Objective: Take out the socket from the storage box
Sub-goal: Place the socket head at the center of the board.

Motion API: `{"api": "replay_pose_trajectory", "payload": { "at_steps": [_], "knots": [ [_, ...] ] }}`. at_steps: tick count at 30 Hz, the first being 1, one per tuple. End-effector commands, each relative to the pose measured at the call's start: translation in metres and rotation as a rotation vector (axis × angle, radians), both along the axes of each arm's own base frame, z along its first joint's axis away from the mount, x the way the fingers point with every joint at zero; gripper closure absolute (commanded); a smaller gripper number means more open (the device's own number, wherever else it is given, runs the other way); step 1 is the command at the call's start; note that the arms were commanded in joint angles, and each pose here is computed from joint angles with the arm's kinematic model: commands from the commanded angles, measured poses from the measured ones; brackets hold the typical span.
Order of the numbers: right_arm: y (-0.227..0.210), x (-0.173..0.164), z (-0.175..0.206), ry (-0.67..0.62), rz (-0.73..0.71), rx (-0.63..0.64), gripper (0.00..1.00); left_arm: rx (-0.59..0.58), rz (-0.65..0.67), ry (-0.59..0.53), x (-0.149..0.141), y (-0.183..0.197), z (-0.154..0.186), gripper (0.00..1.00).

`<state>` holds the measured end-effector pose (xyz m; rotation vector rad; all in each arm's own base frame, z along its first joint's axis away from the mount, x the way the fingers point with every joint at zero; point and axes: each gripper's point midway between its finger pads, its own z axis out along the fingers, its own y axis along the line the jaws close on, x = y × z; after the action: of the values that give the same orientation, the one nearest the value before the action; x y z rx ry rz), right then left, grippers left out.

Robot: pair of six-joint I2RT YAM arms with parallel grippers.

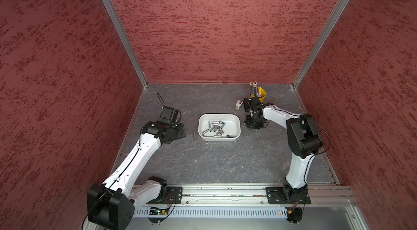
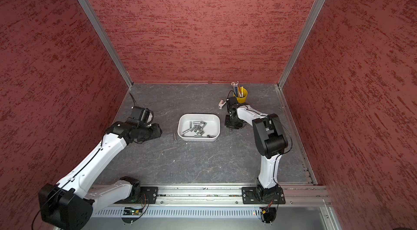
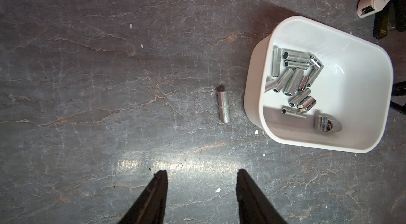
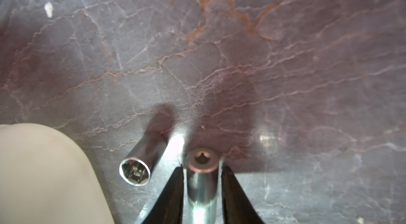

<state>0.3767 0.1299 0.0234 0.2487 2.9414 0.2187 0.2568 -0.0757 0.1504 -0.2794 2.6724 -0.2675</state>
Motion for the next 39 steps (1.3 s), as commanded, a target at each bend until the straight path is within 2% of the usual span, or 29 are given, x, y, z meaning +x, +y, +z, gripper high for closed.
{"api": "replay_pose_trajectory", "payload": {
  "at_steps": [1, 6, 12, 16, 22, 30, 39],
  "knots": [
    [0.000, 0.001, -0.001, -0.007, 0.004, 0.003, 0.66, 0.022, -0.002, 0.014, -0.002, 0.002, -0.005, 0.47],
    [0.001, 0.000, 0.003, -0.013, 0.004, 0.011, 0.65, 0.024, -0.002, 0.012, -0.002, 0.002, -0.005, 0.47],
    [0.001, 0.000, 0.028, -0.062, -0.004, 0.027, 0.60, 0.006, 0.001, 0.011, 0.002, -0.002, -0.001, 0.47],
    [0.000, -0.004, 0.048, -0.103, -0.006, 0.044, 0.59, -0.041, -0.022, -0.004, 0.010, -0.017, 0.011, 0.47],
    [0.000, -0.021, 0.059, -0.161, 0.005, 0.086, 0.58, -0.019, -0.104, -0.030, 0.029, -0.060, 0.028, 0.48],
    [-0.015, -0.048, 0.056, -0.229, -0.012, 0.072, 0.60, 0.055, -0.144, 0.030, 0.070, -0.115, 0.001, 0.55],
    [-0.023, -0.068, 0.029, -0.204, -0.025, 0.060, 0.61, 0.102, -0.144, 0.120, 0.112, -0.151, -0.057, 0.63]
  ]
}}
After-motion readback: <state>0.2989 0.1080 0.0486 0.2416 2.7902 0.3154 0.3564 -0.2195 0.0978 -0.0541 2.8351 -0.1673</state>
